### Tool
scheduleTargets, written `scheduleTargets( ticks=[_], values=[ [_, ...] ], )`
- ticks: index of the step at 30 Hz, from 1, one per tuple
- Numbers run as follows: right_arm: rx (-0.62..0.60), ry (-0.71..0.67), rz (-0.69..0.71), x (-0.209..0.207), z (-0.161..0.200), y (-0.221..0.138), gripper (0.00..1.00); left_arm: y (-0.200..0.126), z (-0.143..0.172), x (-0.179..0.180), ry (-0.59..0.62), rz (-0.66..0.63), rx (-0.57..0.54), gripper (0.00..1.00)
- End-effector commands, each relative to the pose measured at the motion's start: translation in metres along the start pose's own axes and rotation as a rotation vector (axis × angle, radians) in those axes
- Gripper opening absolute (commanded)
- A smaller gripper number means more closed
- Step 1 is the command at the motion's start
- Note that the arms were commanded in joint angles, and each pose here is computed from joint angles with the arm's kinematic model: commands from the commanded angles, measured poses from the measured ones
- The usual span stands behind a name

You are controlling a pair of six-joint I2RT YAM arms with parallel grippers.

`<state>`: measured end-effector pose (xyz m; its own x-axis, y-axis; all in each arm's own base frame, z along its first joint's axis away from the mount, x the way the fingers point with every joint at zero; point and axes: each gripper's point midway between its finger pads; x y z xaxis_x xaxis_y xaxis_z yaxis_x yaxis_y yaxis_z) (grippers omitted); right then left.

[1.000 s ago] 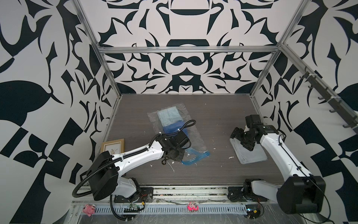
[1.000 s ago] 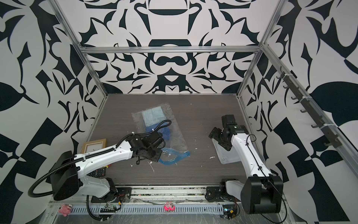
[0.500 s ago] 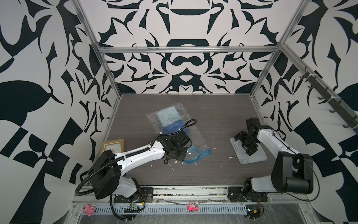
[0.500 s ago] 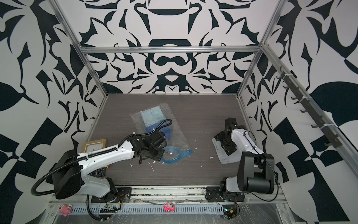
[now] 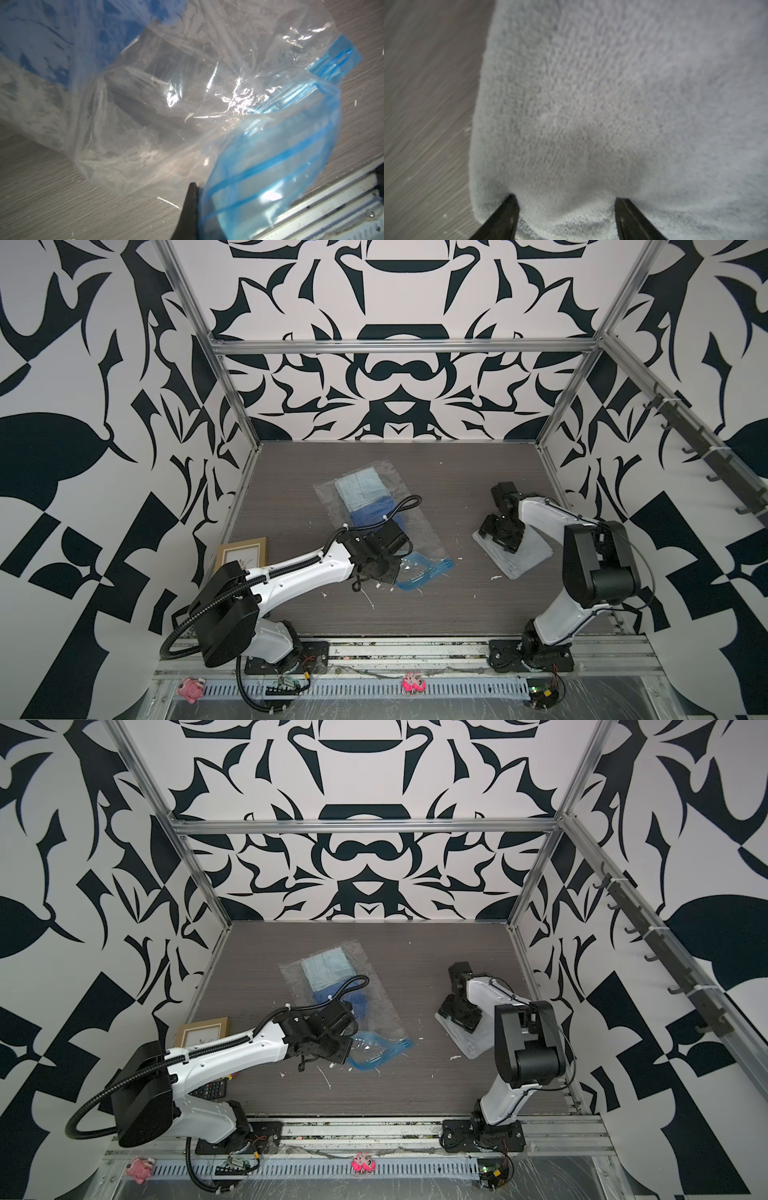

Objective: Place the folded towel into the vacuum bag
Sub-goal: Adjust the towel at the center of the board.

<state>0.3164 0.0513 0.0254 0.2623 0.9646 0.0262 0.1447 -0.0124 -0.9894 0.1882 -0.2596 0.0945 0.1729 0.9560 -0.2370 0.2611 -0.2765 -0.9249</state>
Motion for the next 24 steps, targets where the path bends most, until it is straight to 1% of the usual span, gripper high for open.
scheduleTargets(
  ticks=[1, 4, 6, 8, 10, 11, 14, 17, 20, 24],
  values=[
    [0.04, -0.24, -0.033, 0.041, 0.023, 0.004, 0.73, -0.016, -0.016, 0.003, -0.039, -0.023, -0.07, 0.0],
    [0.043, -0.357, -0.045, 0.054, 0.039, -0.005, 0.74, -0.019, -0.02, 0.008, -0.064, -0.043, -0.086, 0.0],
    [0.04, -0.378, -0.047, 0.048, 0.05, -0.011, 0.76, -0.02, -0.02, 0.009, -0.076, -0.046, -0.089, 0.0],
    [0.034, -0.371, -0.018, 0.031, 0.06, -0.016, 0.8, -0.021, -0.02, 0.01, -0.083, -0.049, -0.091, 0.0],
    [0.048, -0.314, 0.033, 0.002, 0.069, -0.021, 0.85, -0.019, -0.02, 0.01, -0.088, -0.051, -0.086, 0.0],
    [0.056, -0.282, 0.029, -0.007, 0.071, -0.022, 0.86, -0.018, -0.02, 0.009, -0.089, -0.05, -0.083, 0.0],
    [0.086, -0.147, -0.042, -0.029, 0.077, -0.021, 0.87, -0.016, -0.023, 0.003, -0.088, -0.038, -0.077, 0.0],
    [0.049, -0.056, -0.123, -0.027, 0.07, -0.032, 0.88, -0.014, -0.025, -0.003, -0.083, -0.034, -0.066, 0.0],
    [-0.007, 0.044, -0.192, -0.016, 0.06, -0.051, 0.88, -0.016, -0.029, -0.006, -0.085, -0.024, -0.072, 0.0],
    [-0.066, 0.268, -0.258, -0.013, 0.059, -0.072, 0.89, -0.017, -0.03, -0.01, -0.083, -0.008, -0.073, 0.0]
  ],
)
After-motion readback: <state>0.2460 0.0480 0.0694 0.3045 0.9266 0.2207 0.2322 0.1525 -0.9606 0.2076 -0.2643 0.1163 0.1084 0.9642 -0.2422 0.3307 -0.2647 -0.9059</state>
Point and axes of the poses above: each gripper's point midway between its finger pads, its own y axis out along the fingers, its own x axis along the line the jaws close on, z = x × y, and after that the axes turned 15 degrees about -y, right-handed
